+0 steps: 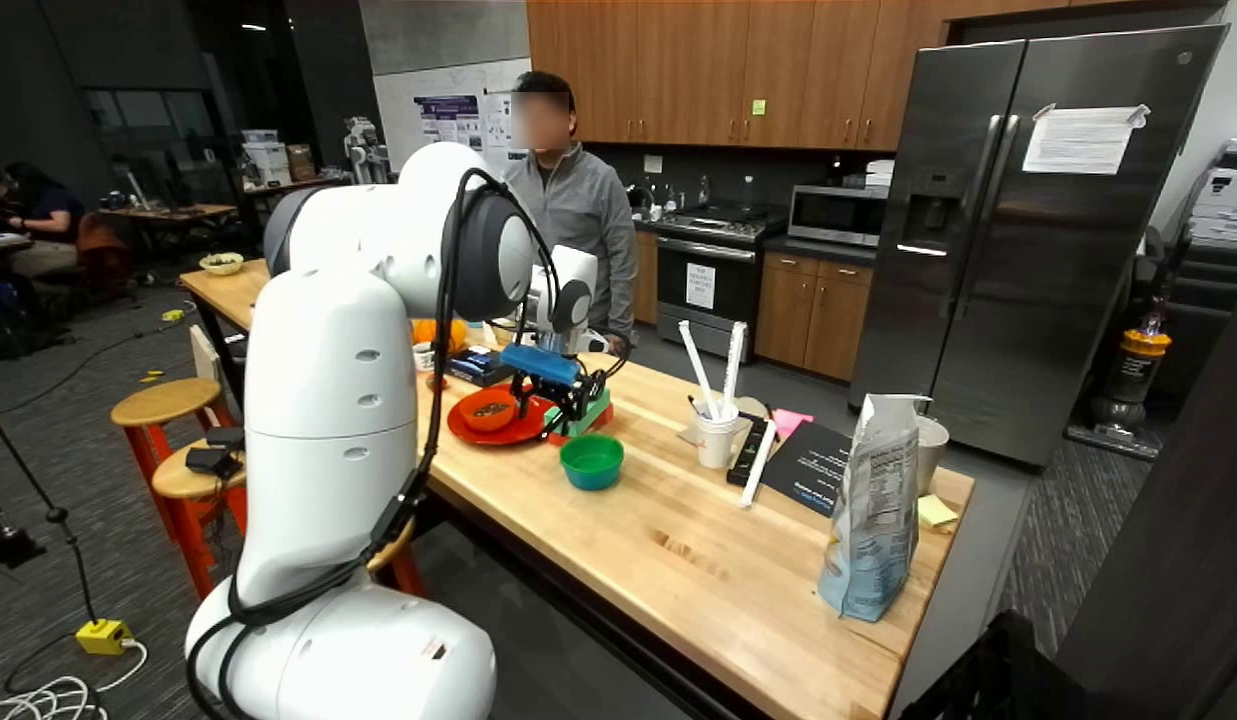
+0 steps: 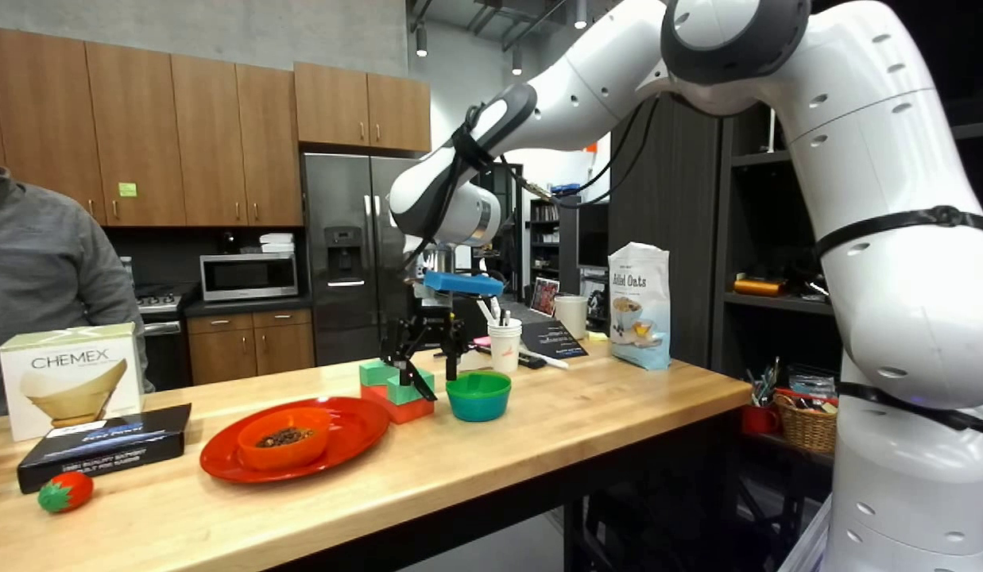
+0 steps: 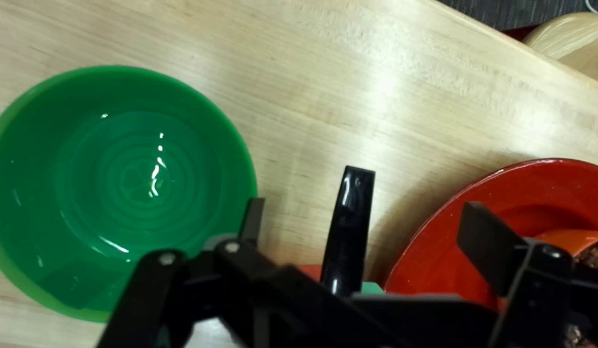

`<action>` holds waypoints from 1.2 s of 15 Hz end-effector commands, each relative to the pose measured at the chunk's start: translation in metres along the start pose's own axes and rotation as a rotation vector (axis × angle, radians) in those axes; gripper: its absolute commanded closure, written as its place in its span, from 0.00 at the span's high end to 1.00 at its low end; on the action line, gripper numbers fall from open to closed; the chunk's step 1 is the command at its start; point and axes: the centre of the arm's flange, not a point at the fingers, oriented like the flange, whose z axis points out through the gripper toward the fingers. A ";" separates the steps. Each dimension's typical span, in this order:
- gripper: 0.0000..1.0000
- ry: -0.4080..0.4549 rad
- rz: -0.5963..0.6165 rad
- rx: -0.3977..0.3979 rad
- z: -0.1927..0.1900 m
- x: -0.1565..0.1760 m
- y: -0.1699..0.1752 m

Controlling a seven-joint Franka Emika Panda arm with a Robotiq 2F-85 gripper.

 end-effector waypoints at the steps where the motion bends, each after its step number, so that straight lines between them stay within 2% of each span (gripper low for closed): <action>1: 1.00 -0.022 -0.012 -0.011 0.001 0.006 -0.002; 7: 1.00 -0.044 -0.012 -0.036 0.011 0.022 0.005; 10: 1.00 -0.003 -0.006 -0.057 0.004 0.031 0.007; 16: 1.00 0.013 -0.003 -0.024 0.001 0.042 0.002; 18: 0.74 0.008 -0.003 -0.029 0.003 0.043 0.000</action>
